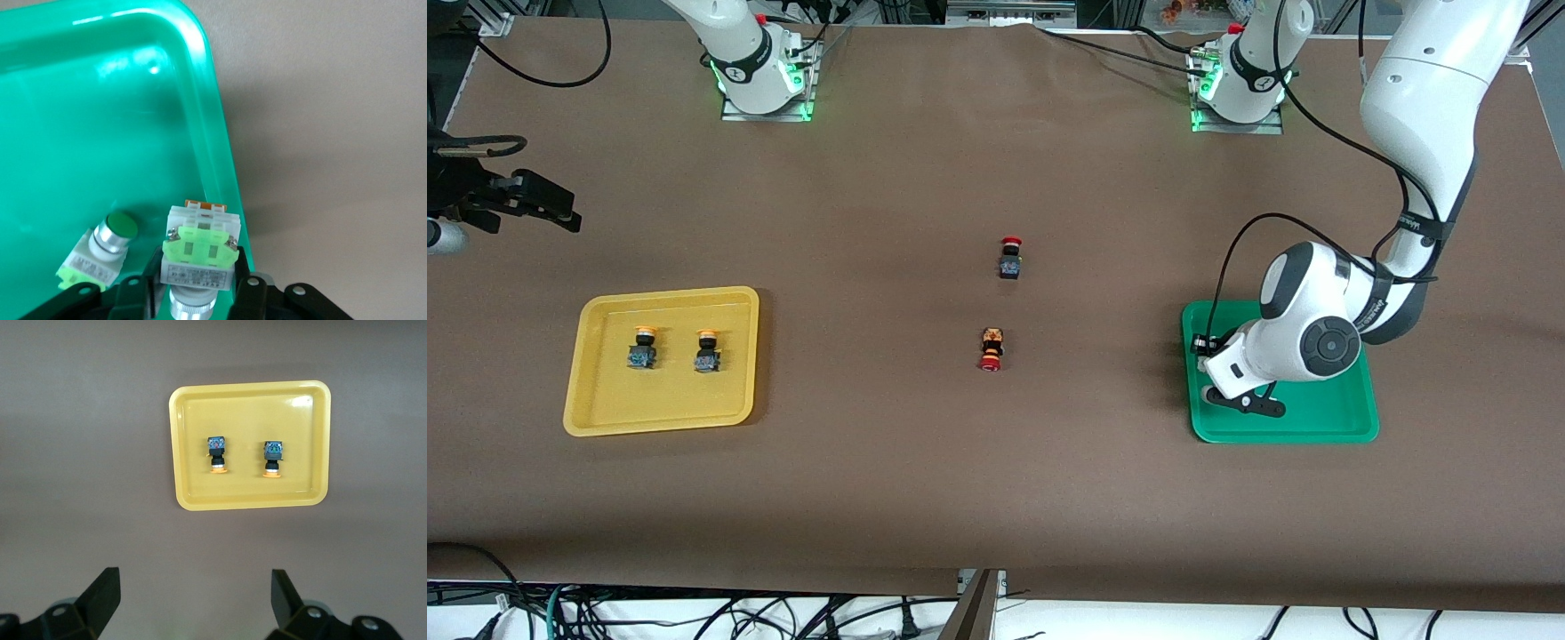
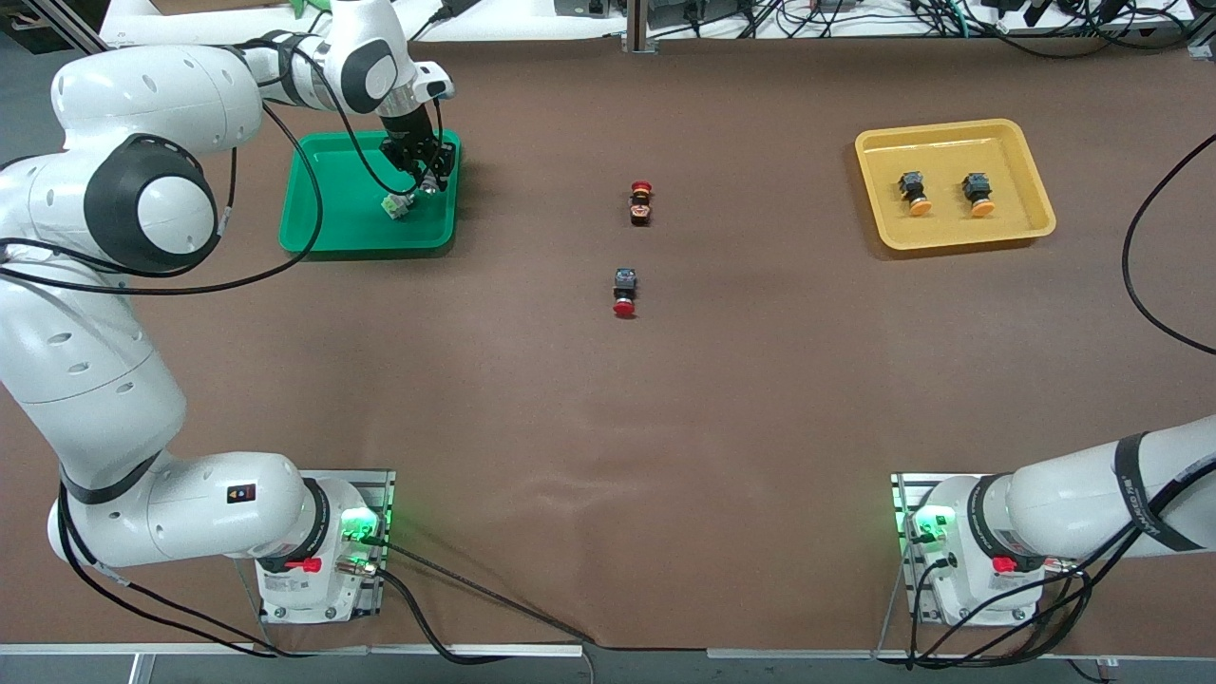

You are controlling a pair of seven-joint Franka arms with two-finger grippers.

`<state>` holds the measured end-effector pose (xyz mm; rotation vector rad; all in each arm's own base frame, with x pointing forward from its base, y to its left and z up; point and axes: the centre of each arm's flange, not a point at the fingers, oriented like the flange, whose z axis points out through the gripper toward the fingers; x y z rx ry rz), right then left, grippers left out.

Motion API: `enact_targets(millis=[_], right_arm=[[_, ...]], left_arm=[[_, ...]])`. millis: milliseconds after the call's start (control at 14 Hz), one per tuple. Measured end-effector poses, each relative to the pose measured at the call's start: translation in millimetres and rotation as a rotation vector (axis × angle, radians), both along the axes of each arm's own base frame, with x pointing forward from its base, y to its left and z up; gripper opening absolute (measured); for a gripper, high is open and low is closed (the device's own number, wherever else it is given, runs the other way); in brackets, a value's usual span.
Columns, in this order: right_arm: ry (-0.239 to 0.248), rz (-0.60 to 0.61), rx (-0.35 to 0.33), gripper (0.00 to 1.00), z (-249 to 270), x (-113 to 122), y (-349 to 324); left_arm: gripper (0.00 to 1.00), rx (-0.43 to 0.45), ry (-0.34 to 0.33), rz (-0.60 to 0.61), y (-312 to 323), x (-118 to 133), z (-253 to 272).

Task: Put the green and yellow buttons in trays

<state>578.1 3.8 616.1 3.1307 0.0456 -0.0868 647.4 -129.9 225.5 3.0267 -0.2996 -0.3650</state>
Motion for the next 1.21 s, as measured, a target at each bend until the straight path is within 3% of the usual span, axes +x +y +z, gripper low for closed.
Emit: enact_targets(millis=[143,500,857,1000,1214], right_arm=[[0.0,0.0,0.0,1.0,0,0,0],[0.001,0.006,0.0,1.0,-1,0,4],[0.003,0.027,-0.002,1.0,-2,1,16],[0.004,0.028,-0.002,1.0,-3,1,16],[0.005,0.028,-0.002,1.0,-3,1,16]], left_arm=[[0.52,0.003,-0.003,0.009,7,3,-1],[0.99,0.001,-0.036,0.035,25,17,12],[1.0,0.007,-0.065,0.035,38,37,63],[1.0,0.031,-0.088,0.039,46,38,123],[1.0,0.093,-0.117,0.074,77,13,234]])
